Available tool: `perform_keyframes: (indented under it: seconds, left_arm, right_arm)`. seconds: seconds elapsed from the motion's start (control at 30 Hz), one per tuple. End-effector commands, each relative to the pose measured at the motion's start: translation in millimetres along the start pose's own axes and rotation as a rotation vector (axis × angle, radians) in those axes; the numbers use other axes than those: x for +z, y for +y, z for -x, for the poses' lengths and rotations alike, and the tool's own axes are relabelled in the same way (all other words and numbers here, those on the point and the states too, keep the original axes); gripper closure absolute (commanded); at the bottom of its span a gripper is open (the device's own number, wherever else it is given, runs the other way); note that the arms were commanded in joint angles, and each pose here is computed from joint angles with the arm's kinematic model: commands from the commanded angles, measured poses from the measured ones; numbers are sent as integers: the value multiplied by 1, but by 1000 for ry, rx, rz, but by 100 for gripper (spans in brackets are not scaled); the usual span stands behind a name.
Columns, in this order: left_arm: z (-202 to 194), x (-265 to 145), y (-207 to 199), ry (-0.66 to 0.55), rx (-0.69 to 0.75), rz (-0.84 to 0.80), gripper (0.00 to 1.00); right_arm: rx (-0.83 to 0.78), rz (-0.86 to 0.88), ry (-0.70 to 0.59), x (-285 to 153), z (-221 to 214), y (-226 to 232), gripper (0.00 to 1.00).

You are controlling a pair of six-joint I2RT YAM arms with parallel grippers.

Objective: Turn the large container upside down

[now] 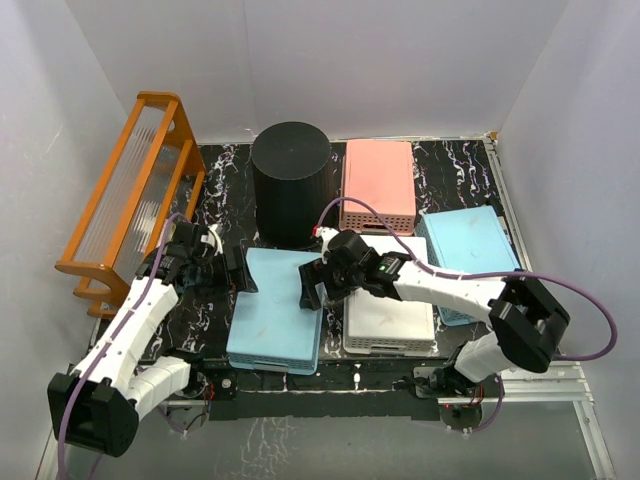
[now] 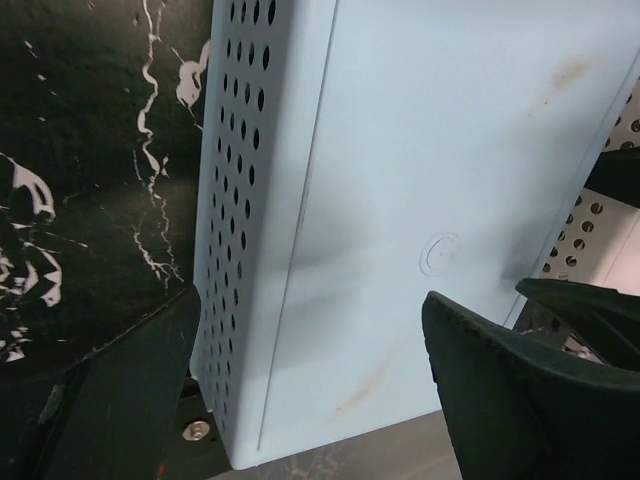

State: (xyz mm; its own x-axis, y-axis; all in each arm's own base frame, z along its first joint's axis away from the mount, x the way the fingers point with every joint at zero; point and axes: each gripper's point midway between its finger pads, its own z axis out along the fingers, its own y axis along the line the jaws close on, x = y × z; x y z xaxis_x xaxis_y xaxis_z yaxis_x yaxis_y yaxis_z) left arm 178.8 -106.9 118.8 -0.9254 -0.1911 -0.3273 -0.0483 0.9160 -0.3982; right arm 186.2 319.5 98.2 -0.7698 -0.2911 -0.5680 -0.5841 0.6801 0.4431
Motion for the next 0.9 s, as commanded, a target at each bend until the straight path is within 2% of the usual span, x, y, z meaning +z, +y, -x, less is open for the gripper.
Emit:
perform_keyframes:
  seconds: [0.0,0.13,0.27,0.47,0.57,0.67,0.87]
  left_arm:
    - [-9,13,-12,55,-105,-66,9]
    - [-2,21,-13,51,-155,-58,9]
    - [18,30,-33,-14,-188,-164,5]
    - [31,58,-43,27,-197,-223,5]
    - [60,48,-52,-45,-140,-228,3]
    - [93,27,-51,-125,-71,-161,1]
    - [133,-11,-37,-230,22,-1,1]
  right_arm:
    - [57,-68,-87,10,26,-6,3]
    - [86,-144,-97,21,26,-22,2]
    - [88,-157,-129,33,38,-24,2]
    - [85,-122,-164,50,60,-15,2]
    - [67,-49,-190,52,76,2,2]
    - [46,-19,-232,47,94,13,2]
    - [-16,-289,-364,-5,142,-20,2]
